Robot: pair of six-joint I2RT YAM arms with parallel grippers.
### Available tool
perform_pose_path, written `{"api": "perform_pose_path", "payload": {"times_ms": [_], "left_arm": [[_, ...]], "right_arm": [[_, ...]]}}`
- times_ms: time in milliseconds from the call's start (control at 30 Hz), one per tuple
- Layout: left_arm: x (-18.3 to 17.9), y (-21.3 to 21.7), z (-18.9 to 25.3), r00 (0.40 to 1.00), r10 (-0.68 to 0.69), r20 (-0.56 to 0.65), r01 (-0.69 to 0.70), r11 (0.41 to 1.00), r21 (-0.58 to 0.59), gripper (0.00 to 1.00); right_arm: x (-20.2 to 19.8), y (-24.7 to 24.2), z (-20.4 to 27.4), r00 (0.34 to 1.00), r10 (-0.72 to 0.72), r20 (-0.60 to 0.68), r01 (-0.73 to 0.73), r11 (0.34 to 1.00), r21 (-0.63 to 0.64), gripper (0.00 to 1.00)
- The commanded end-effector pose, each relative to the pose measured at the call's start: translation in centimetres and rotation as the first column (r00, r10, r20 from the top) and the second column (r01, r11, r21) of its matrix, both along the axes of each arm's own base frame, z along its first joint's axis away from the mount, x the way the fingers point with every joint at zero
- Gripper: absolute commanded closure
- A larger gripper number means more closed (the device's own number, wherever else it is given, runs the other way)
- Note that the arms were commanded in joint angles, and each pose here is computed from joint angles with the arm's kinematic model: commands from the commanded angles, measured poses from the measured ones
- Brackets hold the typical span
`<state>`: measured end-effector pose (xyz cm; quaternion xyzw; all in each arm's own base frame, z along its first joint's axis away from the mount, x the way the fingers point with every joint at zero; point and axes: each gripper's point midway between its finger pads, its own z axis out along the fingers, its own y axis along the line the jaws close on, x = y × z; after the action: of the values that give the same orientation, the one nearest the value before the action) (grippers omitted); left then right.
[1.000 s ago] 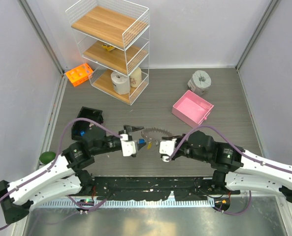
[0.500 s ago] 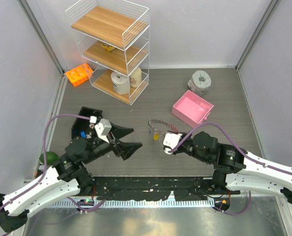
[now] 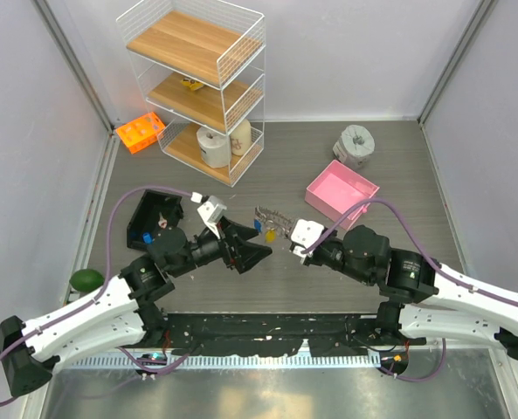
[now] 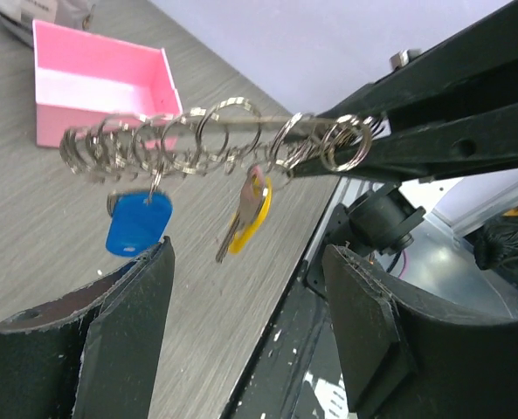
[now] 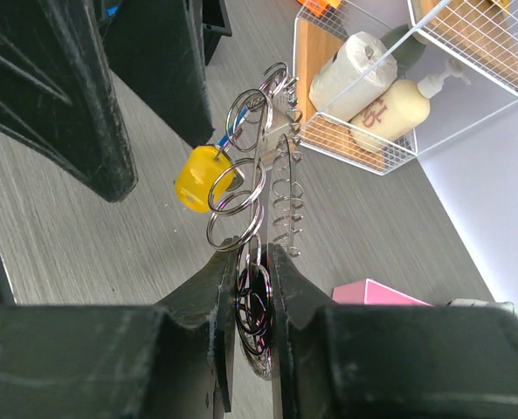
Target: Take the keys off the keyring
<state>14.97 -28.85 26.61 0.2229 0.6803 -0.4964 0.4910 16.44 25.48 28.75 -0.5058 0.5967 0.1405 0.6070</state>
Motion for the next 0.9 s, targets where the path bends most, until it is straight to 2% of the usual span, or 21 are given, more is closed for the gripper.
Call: {"api": "perform_pose_path", "payload": {"times_ms": [0,167,333,367,433,533,567,700,867], "left_arm": [[0.1,-0.3,5.0,0.990,-0.002,0.142,0.017,0.995,-0.102,0.26],[0.9,-0.7,5.0,0.984,0.012,0.177,0.002,0.997,-0.079,0.27],[1.5,-1.8,4.2,0.988,0.002,0.157,0.010,0.997,-0.072,0.33],[1.6,-2.0,4.3,0.987,0.003,0.159,0.010,0.997,-0.080,0.37],[1.8,-2.2,4.6,0.986,0.006,0.168,0.010,0.996,-0.093,0.54],[2.0,-2.1,4.9,0.984,0.020,0.176,-0.003,0.995,-0.095,0.94],[1.9,-2.0,4.9,0.984,0.017,0.176,-0.002,0.996,-0.085,1.00],[1.0,-1.1,3.9,0.989,-0.003,0.147,0.008,1.000,-0.029,1.00],[-1.4,0.6,2.0,0.996,-0.074,0.054,0.070,0.994,0.079,1.00]], "right_arm": [[-0.3,0.8,4.5,1.000,0.020,0.016,-0.022,0.989,0.143,0.95],[-0.6,1.2,4.6,0.999,0.037,0.002,-0.037,0.988,0.148,0.95],[-1.0,1.6,5.1,0.998,0.066,-0.007,-0.064,0.984,0.166,0.95],[-1.1,1.7,5.1,0.997,0.070,-0.012,-0.067,0.983,0.170,0.95],[-1.2,1.8,5.2,0.997,0.074,-0.023,-0.068,0.981,0.179,0.95],[-1.2,1.7,5.0,0.997,0.070,-0.034,-0.062,0.981,0.183,0.95],[-1.2,1.6,4.7,0.997,0.062,-0.046,-0.053,0.981,0.184,0.95],[-0.9,0.7,3.6,0.996,0.012,-0.091,0.007,0.978,0.208,0.95],[-0.6,-0.3,-0.5,0.983,-0.062,-0.175,0.097,0.976,0.196,0.95]]}}
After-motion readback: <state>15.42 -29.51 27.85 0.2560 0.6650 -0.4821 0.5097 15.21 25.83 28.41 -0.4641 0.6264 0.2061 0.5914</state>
